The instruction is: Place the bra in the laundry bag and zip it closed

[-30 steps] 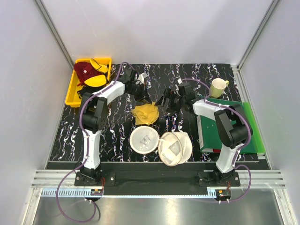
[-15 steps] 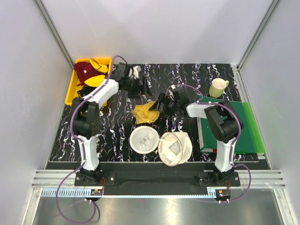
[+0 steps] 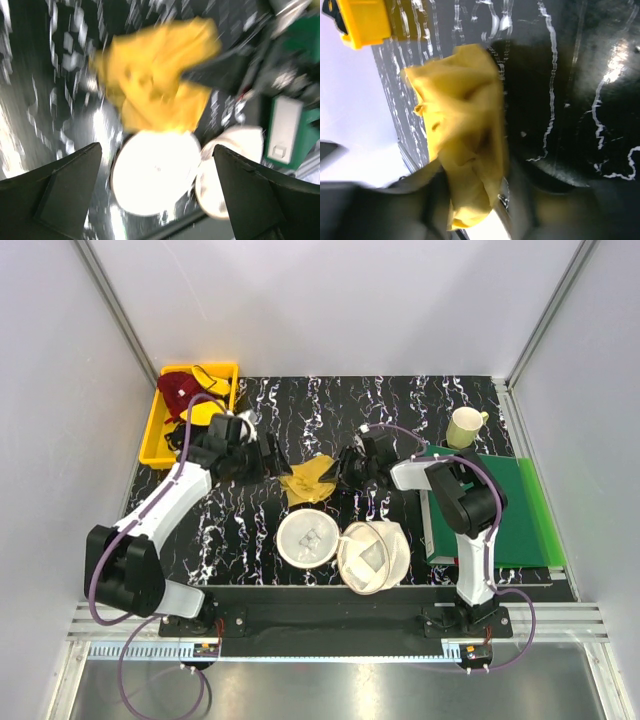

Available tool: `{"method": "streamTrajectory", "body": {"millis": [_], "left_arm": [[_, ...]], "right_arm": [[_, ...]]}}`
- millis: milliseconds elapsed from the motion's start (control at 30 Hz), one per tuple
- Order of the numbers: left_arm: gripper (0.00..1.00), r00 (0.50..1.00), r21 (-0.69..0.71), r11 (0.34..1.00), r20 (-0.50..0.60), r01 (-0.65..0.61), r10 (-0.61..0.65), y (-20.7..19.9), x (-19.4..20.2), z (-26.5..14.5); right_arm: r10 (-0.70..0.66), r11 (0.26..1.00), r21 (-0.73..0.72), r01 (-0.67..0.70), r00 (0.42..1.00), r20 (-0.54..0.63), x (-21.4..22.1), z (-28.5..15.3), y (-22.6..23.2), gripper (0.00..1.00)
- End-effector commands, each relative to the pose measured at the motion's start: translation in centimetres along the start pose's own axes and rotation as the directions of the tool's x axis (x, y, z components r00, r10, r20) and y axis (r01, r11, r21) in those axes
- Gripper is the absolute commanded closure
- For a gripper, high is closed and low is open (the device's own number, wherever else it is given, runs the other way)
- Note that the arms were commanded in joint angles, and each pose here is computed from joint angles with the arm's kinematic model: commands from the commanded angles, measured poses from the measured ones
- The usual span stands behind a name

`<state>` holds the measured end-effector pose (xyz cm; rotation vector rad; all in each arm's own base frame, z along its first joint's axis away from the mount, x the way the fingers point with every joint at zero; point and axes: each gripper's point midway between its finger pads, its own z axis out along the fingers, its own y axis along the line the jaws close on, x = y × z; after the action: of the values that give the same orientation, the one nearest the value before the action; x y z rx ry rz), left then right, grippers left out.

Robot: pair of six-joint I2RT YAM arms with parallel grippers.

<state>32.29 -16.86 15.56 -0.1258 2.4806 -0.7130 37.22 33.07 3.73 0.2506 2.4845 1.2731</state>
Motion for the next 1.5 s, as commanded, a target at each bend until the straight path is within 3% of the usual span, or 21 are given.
{"method": "streamTrajectory", "body": {"millis": [0,33,133,267,567,767,1300,1400,1433,1467], "left_arm": [[0.01,0.994,0.063,0.992,0.001,0.107,-0.107,-0.1,1.4,0.4],[0.01,0.993,0.064,0.991,0.002,0.122,-0.122,0.1,1.6,0.5],[0.03,0.981,0.13,0.973,-0.002,0.192,-0.193,-0.1,1.8,0.3],[0.01,0.968,0.266,0.937,0.05,0.226,-0.247,-0.9,0.6,-0.5],[0.01,0.945,0.349,0.879,-0.069,0.324,-0.321,-1.4,2.6,0.8],[0.01,0.938,0.389,0.857,-0.067,0.337,-0.339,-2.0,2.1,1.1],[0.02,0.956,0.461,0.838,-0.165,0.292,-0.242,-4.2,3.0,2.6],[0.17,0.962,0.498,0.824,-0.181,0.27,-0.206,-5.0,3.4,2.6],[0.25,0.964,0.505,0.822,-0.177,0.262,-0.199,-5.1,3.4,2.4],[0.42,0.967,0.506,0.826,-0.176,0.25,-0.185,-4.9,3.7,2.5]], "right_arm": [[-0.016,0.999,-0.035,0.017,0.999,0.029,-0.9,0.9,1.2,0.61],[-0.021,0.999,-0.048,0.022,0.999,0.027,-0.7,0.7,1.4,0.73],[-0.059,0.995,-0.082,0.063,0.997,0.057,-1.2,-0.1,2.7,0.88],[-0.089,0.991,-0.101,0.093,0.995,0.041,-0.9,-1.2,3.8,0.94],[-0.116,0.973,-0.199,0.118,0.993,0.018,0.5,-4.2,7.0,0.99],[-0.117,0.962,-0.247,0.114,0.993,0.001,1.1,-5.7,8.4,1.0],[-0.195,0.93,-0.332,0.158,0.978,-0.08,3.8,-7.4,10.7,1.0],[-0.216,0.925,-0.337,0.175,0.972,-0.089,4.3,-7.8,10.9,1.0],[-0.215,0.928,-0.331,0.171,0.972,-0.099,4.5,-7.9,10.7,1.0],[-0.23,0.926,-0.329,0.184,0.968,-0.104,4.7,-8.1,10.7,1.0]]}}
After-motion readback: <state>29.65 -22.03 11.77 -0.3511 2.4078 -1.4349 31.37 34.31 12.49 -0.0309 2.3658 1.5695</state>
